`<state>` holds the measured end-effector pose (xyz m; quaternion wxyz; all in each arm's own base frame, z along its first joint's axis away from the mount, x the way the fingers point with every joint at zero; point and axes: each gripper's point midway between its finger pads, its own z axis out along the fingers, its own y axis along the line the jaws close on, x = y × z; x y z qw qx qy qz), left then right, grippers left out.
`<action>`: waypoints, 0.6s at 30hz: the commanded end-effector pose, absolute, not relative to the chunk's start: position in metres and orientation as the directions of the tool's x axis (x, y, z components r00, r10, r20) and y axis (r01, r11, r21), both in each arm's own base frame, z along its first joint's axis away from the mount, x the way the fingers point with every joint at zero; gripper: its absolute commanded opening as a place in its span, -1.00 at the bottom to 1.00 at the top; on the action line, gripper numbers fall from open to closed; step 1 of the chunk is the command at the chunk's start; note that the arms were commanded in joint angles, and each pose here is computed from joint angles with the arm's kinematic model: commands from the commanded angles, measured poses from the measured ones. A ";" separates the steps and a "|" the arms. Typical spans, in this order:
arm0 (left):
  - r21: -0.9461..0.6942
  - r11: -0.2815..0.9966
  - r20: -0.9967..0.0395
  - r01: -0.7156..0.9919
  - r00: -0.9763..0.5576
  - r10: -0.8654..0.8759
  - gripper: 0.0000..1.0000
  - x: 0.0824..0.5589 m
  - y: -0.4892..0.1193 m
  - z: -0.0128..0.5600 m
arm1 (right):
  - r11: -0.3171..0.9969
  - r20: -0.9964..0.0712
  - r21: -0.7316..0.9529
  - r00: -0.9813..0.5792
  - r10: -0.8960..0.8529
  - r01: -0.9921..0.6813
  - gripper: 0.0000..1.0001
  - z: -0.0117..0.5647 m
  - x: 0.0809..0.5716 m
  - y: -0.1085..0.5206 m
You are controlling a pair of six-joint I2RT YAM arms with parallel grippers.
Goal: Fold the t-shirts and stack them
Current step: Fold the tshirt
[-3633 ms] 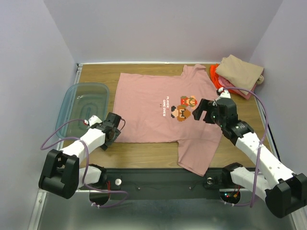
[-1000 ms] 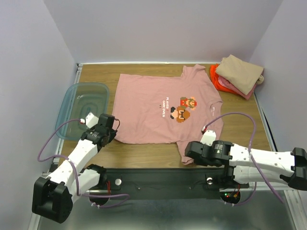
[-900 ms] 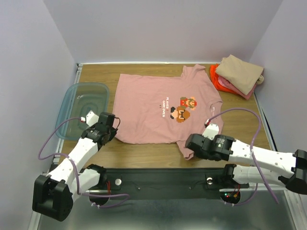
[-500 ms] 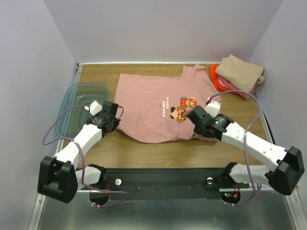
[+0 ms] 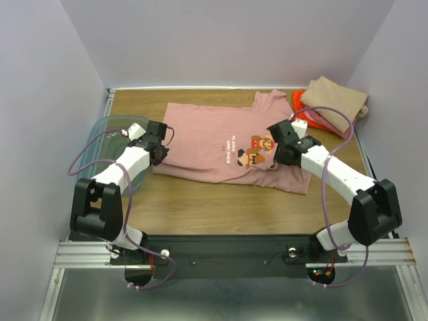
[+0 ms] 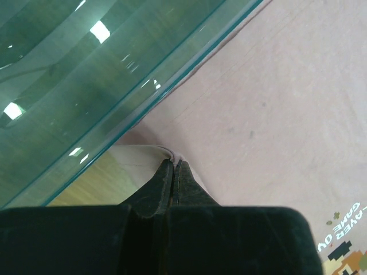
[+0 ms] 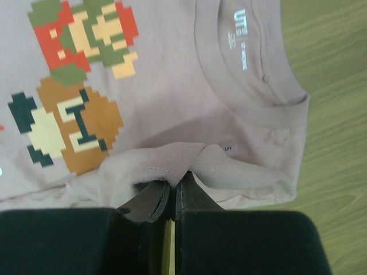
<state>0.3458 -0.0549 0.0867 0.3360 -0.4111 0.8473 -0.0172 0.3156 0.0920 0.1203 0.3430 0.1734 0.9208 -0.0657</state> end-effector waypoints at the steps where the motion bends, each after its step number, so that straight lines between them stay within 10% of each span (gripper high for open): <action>1: -0.338 0.671 -0.596 -0.660 -0.401 -0.695 -1.00 0.376 -0.054 0.108 | 0.938 -0.720 0.037 -0.642 0.264 0.345 -0.99 0.147 0.354 0.089; 18: -0.345 0.620 -0.623 -0.705 -0.323 -0.713 -1.00 0.412 -0.031 0.115 | 0.937 -0.722 0.030 -0.641 0.262 0.349 -0.99 0.143 0.404 0.071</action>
